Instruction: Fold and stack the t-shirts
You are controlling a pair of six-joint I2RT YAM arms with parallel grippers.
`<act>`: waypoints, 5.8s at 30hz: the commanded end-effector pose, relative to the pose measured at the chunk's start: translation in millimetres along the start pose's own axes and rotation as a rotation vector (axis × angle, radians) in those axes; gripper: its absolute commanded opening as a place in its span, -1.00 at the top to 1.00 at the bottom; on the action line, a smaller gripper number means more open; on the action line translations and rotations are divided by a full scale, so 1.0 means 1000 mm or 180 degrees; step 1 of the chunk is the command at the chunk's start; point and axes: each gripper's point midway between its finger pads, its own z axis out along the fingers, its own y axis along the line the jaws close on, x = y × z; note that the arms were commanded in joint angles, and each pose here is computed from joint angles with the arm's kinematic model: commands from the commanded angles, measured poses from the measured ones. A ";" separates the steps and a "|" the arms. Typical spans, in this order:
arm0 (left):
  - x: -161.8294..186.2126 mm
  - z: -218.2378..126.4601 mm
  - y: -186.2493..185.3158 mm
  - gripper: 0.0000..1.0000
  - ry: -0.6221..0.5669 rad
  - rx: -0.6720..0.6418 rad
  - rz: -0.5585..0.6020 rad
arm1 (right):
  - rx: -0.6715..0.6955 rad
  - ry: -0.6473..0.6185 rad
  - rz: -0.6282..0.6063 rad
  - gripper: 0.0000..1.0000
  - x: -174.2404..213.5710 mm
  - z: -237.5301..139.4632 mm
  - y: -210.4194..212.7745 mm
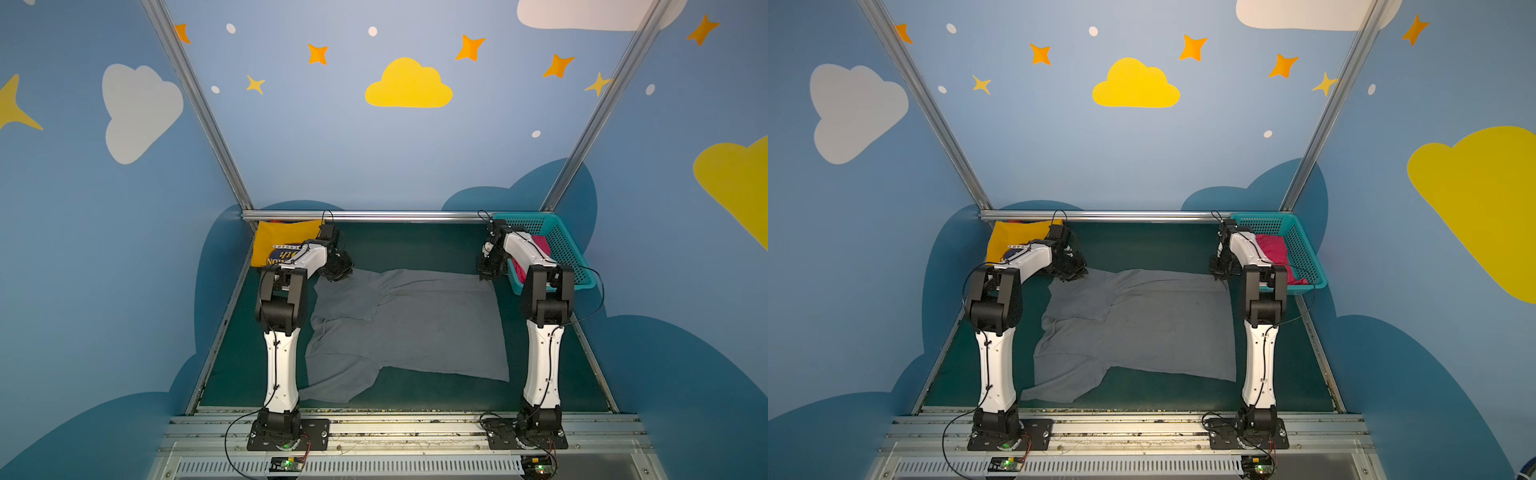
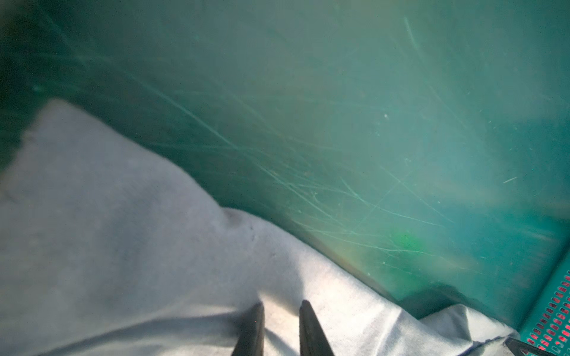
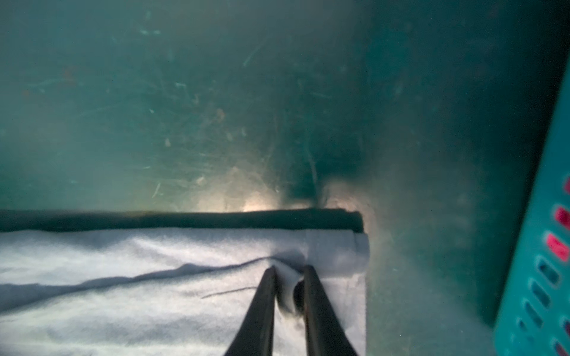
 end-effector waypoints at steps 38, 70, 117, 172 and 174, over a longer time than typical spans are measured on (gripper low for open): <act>0.023 0.029 0.082 0.60 0.0372 -0.0714 -0.0598 | 0.0527 -0.0187 -0.0140 0.76 0.073 -0.038 -0.031; 0.031 0.034 0.082 0.65 0.0453 -0.0720 -0.0758 | -0.0010 0.0400 -0.0001 0.59 0.078 0.027 0.044; -0.031 -0.090 -0.067 0.19 -0.0378 0.0119 -0.0049 | -0.1129 -0.0581 -0.0236 0.43 -0.005 -0.101 0.110; 0.341 -0.161 0.201 0.18 -0.0301 -0.1645 -0.0774 | -0.1406 -0.0837 -0.0370 0.36 0.117 -0.139 0.110; 0.339 -0.161 0.200 0.26 -0.0328 -0.1611 -0.0780 | -0.1401 -0.0824 -0.0368 0.36 0.117 -0.138 0.110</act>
